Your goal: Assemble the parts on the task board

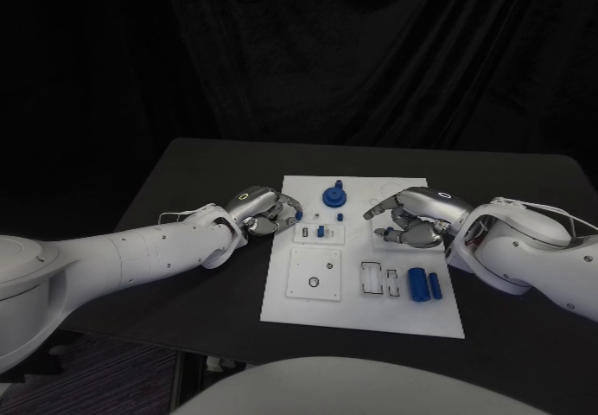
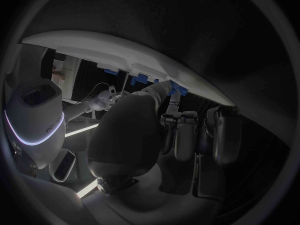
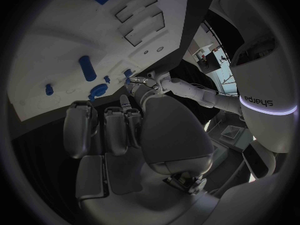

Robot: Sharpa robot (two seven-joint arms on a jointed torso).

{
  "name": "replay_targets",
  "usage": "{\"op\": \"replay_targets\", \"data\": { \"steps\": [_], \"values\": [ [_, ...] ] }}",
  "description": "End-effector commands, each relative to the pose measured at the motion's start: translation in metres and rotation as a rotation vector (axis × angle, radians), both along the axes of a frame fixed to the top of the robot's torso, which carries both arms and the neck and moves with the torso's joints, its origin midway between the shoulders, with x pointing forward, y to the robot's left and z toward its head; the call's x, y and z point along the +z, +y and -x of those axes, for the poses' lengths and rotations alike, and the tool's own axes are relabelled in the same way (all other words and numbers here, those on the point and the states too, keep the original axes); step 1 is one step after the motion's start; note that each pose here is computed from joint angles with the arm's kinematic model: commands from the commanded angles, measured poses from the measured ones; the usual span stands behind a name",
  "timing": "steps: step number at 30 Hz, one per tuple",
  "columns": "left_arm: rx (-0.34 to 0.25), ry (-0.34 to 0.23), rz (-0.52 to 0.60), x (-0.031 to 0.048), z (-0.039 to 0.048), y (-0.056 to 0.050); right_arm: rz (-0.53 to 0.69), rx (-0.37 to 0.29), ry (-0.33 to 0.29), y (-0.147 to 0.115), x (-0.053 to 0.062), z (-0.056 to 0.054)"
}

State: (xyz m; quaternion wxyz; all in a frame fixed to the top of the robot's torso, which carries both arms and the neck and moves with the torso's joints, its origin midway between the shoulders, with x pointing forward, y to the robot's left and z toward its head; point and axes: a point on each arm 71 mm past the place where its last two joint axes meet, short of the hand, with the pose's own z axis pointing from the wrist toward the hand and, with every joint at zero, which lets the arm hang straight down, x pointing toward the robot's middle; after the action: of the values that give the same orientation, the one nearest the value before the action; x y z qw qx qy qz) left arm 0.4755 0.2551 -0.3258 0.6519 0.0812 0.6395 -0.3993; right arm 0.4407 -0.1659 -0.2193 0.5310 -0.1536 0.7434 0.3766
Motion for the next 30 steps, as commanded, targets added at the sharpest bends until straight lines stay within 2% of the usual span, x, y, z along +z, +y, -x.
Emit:
{"op": "replay_targets", "data": {
  "steps": [1,7,15,20,25,30],
  "values": [
    [-0.018,0.026,0.024,-0.0040,0.0041,-0.001,0.016,-0.012,0.017,-0.001,-0.002,0.001],
    [-0.018,0.018,0.029,-0.0028,0.0062,0.000,0.021,-0.014,0.022,-0.002,-0.003,0.001],
    [-0.009,0.010,0.102,0.0054,0.0193,-0.003,0.022,-0.005,0.026,0.003,-0.003,0.001],
    [-0.023,0.028,0.165,0.0122,0.0318,-0.012,0.016,0.018,0.023,0.015,-0.003,0.000],
    [-0.060,0.045,0.213,0.0184,0.0436,-0.026,0.013,0.048,0.024,0.031,-0.004,-0.001],
    [-0.091,0.057,0.244,0.0226,0.0515,-0.038,0.016,0.078,0.030,0.046,-0.005,0.000]
  ]
}}
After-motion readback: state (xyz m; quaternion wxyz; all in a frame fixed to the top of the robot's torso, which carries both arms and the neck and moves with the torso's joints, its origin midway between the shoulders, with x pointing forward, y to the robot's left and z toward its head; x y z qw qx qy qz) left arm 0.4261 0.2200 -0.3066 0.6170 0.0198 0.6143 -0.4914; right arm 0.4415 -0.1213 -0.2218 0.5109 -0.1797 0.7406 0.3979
